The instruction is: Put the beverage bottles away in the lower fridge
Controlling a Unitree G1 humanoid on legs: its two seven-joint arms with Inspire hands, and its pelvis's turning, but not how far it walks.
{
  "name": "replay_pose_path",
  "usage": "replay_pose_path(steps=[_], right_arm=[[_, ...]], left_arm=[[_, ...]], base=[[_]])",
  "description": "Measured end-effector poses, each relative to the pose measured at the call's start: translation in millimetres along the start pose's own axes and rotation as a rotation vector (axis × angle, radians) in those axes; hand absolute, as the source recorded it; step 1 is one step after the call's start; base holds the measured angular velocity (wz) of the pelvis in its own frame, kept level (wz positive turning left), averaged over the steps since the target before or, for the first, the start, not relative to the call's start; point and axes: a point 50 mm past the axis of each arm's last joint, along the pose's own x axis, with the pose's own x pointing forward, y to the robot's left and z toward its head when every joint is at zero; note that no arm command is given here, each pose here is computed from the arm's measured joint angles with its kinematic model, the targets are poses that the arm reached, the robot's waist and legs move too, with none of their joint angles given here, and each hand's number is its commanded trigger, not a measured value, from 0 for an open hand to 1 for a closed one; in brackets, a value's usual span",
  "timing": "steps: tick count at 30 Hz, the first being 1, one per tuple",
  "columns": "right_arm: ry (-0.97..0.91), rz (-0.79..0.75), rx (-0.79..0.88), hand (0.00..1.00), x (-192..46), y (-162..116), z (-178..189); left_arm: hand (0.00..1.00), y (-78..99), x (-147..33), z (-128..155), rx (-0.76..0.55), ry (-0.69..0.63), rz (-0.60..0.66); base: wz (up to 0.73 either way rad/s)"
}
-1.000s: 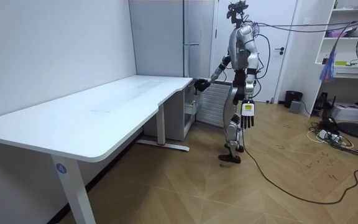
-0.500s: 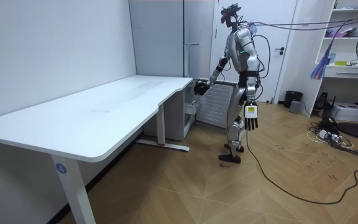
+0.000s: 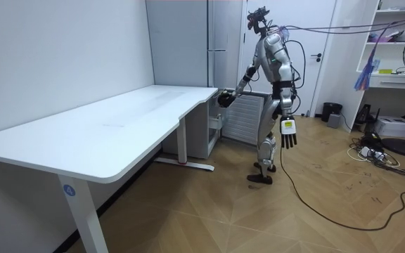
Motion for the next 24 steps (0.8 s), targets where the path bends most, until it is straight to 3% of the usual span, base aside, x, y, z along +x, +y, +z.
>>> replay_pose_path(steps=[10,24], right_arm=[[-0.070,0.031,-0.033,0.00,1,15,20],[-0.080,0.003,-0.040,0.00,0,14,25]], left_arm=[[0.00,-1.5,0.3,2,-0.006,-0.003,-0.014],[0.00,-5.2,0.5,2,0.036,-0.003,-0.014]], base=[[0.00],[0.00]])
